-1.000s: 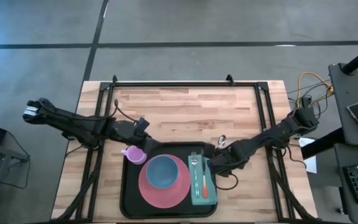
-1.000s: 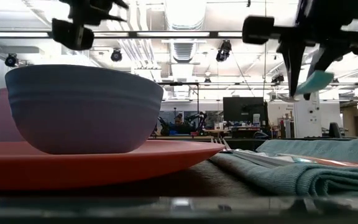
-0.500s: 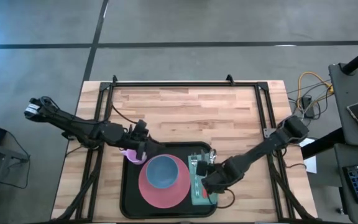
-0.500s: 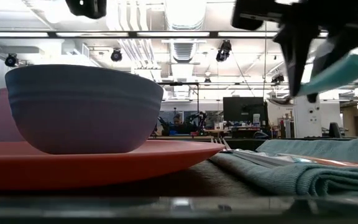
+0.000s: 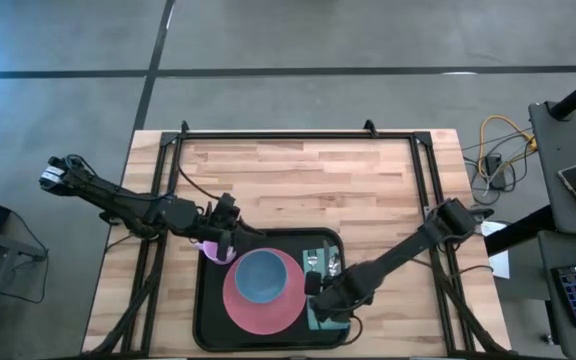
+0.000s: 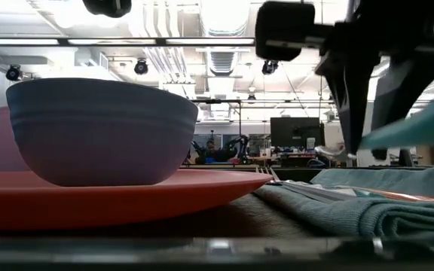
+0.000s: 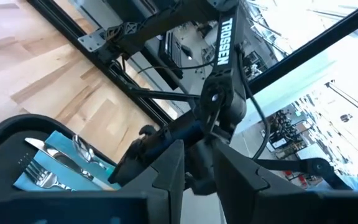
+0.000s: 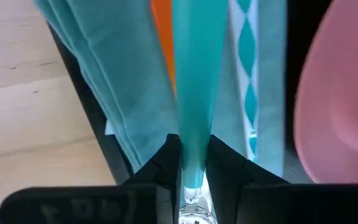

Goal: Set up tray
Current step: Put the green spoon on the blue napkin

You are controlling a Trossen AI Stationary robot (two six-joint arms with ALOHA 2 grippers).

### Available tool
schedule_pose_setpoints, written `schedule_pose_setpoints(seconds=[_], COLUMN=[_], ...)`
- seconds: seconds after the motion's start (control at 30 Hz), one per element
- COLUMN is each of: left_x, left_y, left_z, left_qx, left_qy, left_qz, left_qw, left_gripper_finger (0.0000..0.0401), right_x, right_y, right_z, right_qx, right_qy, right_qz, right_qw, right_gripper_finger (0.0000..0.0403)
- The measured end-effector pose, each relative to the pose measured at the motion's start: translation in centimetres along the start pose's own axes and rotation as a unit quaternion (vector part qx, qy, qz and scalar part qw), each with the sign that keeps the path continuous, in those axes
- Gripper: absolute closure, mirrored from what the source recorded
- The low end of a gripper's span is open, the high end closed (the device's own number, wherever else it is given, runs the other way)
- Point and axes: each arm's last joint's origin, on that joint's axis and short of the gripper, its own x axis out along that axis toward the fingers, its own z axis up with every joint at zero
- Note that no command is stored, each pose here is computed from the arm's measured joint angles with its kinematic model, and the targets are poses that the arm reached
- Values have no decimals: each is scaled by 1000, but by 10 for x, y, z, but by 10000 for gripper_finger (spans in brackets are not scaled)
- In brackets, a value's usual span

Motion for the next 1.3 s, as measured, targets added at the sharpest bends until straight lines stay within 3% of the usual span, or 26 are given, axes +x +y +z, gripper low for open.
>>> schedule_pose_setpoints(seconds=[0.3, 0.87, 1.3], left_x=[0, 0, 0], left_y=[0, 2, 2], left_z=[0, -2, -2], left_qx=[6, 16, 16], left_qy=[3, 6, 6], left_qz=[-1, 3, 4], left_qw=[1000, 1000, 1000], left_gripper_finger=[335, 335, 335], right_x=[13, 32, 30], right_y=[6, 11, 14], right_z=[-3, -11, -10], right_qx=[2, -15, 73], right_qy=[1, -10, 5], right_qz=[26, 24, 16], right_qw=[1000, 1000, 997], right_gripper_finger=[358, 357, 300])
